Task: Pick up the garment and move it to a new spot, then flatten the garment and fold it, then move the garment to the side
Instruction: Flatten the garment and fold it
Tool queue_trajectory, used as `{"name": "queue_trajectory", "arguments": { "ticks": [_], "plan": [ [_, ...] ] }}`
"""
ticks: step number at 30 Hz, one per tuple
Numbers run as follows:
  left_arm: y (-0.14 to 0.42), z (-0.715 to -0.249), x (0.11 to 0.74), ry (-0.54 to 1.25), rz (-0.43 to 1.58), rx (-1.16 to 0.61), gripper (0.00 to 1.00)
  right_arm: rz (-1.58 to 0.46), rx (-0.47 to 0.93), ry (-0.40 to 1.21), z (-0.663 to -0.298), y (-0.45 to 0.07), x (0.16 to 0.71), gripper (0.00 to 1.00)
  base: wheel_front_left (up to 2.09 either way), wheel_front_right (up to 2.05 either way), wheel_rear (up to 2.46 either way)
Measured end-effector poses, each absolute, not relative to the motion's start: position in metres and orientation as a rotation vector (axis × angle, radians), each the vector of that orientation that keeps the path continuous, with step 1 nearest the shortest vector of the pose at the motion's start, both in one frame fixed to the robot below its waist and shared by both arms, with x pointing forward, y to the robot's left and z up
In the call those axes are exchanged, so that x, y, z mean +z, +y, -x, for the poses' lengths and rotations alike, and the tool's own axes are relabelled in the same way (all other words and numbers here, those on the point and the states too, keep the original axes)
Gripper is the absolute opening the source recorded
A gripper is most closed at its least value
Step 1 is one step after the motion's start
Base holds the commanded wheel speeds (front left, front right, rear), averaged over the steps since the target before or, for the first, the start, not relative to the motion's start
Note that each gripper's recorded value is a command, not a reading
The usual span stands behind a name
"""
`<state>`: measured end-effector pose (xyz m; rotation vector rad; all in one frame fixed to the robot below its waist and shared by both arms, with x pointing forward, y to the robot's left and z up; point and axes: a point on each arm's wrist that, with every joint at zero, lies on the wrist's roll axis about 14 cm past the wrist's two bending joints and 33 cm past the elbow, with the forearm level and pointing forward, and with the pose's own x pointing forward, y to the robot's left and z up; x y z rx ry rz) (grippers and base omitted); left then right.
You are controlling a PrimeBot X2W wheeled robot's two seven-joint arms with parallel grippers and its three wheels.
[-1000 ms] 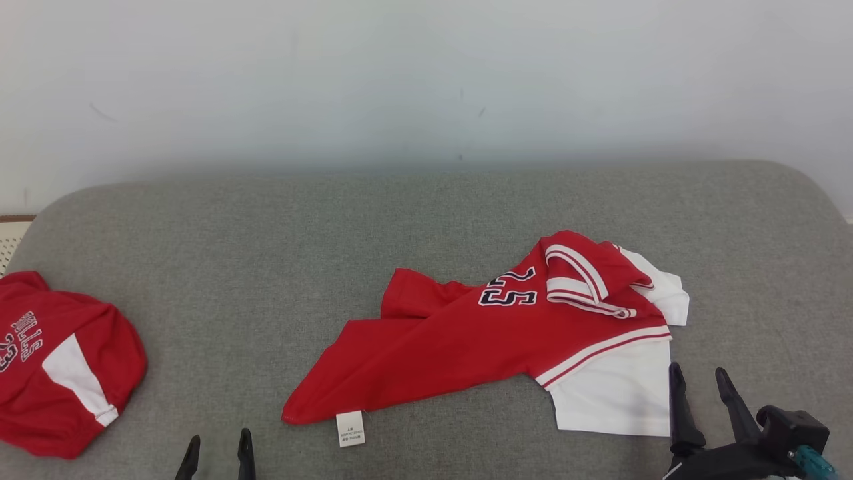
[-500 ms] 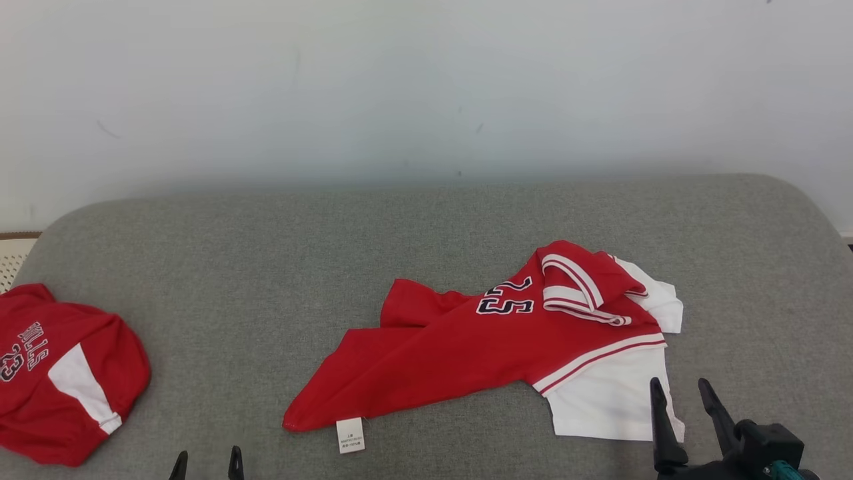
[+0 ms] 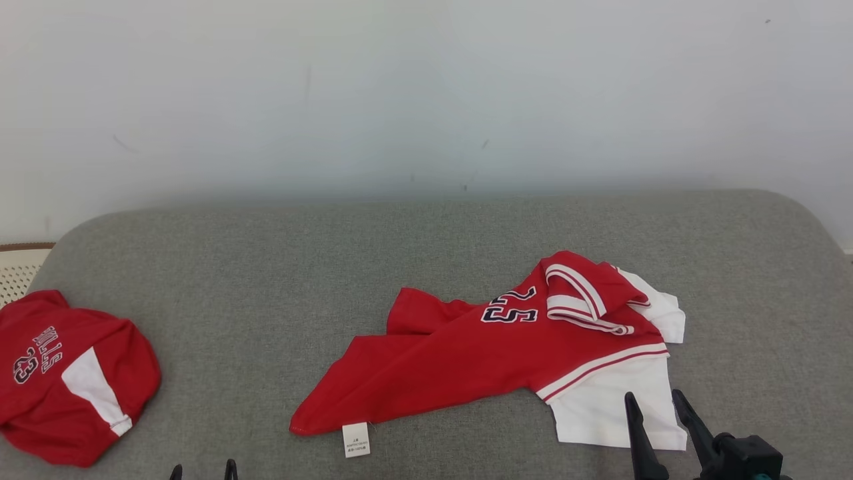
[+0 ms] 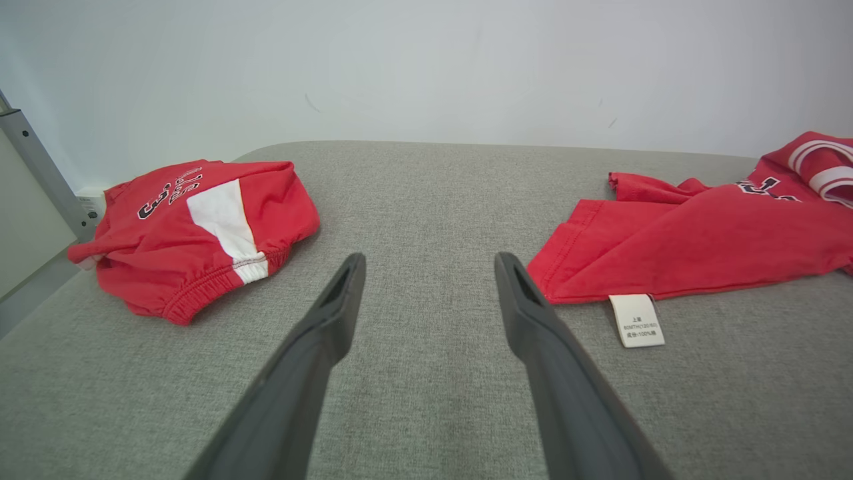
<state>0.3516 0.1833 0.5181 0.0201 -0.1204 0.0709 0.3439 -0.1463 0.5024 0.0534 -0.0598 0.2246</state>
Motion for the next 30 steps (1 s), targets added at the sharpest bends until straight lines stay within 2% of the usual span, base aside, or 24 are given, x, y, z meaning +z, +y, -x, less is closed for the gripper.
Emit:
{"name": "queue_trajectory", "arguments": {
  "ticks": [19,30],
  "plan": [
    [0.186,-0.344,0.518,-0.123,-0.035,0.069,1.00,-0.048,0.263,-0.056,-0.338,-0.135,0.501,1.00,0.00,0.00,0.00],
    [0.170,-0.353,0.506,-0.080,0.013,0.008,1.00,-0.064,0.217,-0.003,-0.341,-0.148,0.484,1.00,0.00,0.00,0.00]
  ]
}}
